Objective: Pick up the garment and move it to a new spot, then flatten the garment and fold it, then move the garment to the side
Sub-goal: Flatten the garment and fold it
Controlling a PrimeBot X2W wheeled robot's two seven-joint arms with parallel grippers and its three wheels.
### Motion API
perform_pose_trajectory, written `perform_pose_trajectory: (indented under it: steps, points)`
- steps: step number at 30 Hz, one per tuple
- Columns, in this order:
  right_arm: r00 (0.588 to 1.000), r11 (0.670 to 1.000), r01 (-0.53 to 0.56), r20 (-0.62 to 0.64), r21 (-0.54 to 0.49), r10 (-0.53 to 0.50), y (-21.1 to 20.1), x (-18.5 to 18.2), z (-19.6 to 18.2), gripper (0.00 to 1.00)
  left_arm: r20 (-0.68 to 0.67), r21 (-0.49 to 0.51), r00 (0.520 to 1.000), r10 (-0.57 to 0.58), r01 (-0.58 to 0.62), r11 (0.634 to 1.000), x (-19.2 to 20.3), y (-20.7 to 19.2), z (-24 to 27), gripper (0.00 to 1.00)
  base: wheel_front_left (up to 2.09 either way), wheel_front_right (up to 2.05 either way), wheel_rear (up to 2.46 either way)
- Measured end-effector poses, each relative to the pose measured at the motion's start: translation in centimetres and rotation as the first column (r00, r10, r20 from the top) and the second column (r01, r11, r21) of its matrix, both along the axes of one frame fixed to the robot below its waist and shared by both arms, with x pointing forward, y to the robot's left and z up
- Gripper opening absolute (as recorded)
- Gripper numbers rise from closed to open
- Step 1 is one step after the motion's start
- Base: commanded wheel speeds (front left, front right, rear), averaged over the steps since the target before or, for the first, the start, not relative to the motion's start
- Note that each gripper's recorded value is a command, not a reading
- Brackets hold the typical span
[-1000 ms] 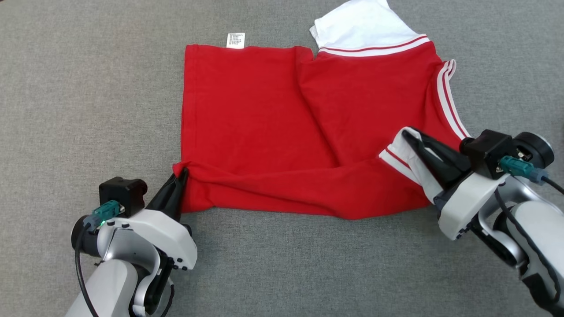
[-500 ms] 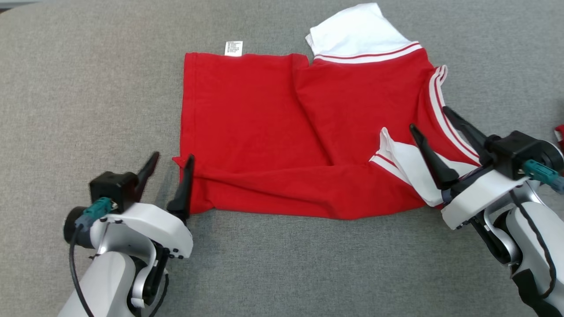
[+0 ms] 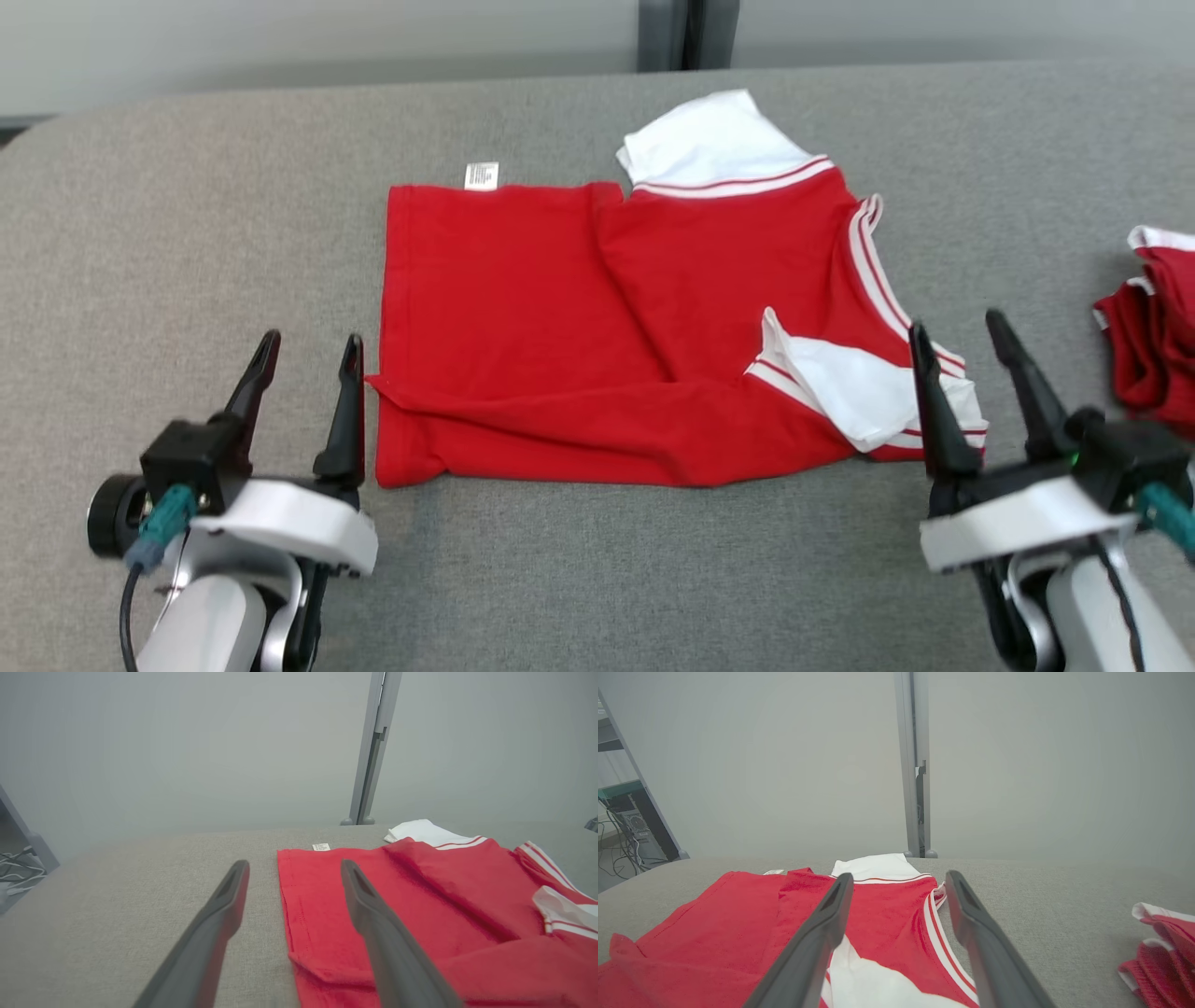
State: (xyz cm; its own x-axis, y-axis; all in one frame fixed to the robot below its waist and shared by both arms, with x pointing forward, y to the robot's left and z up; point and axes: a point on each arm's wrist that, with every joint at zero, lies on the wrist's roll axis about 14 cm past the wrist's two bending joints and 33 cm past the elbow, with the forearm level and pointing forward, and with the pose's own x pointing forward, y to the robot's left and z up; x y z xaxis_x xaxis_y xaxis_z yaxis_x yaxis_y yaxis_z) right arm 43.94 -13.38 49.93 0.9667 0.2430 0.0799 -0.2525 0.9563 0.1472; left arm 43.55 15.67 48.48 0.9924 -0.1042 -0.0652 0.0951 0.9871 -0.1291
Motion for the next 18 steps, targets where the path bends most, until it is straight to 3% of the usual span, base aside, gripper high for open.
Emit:
perform_pose_trajectory:
  steps: [8, 18]
  points:
    - [0.996, 0.995, 0.084, -0.031, 0.044, -0.083, -1.5, -5.1, -0.4, 1.0, -0.002, 0.018, 1.0, 0.023, -0.023, 1.0, -3.3, 0.6, -0.2, 1.0, 0.0, 0.0, 0.0]
    - [0.988, 0.99, 0.133, -0.086, 0.045, -0.129, -2.7, -8.8, -1.1, 1.0, -0.041, 0.019, 0.997, 0.059, -0.058, 0.998, -6.8, 1.3, -0.7, 1.0, 0.0, 0.0, 0.0]
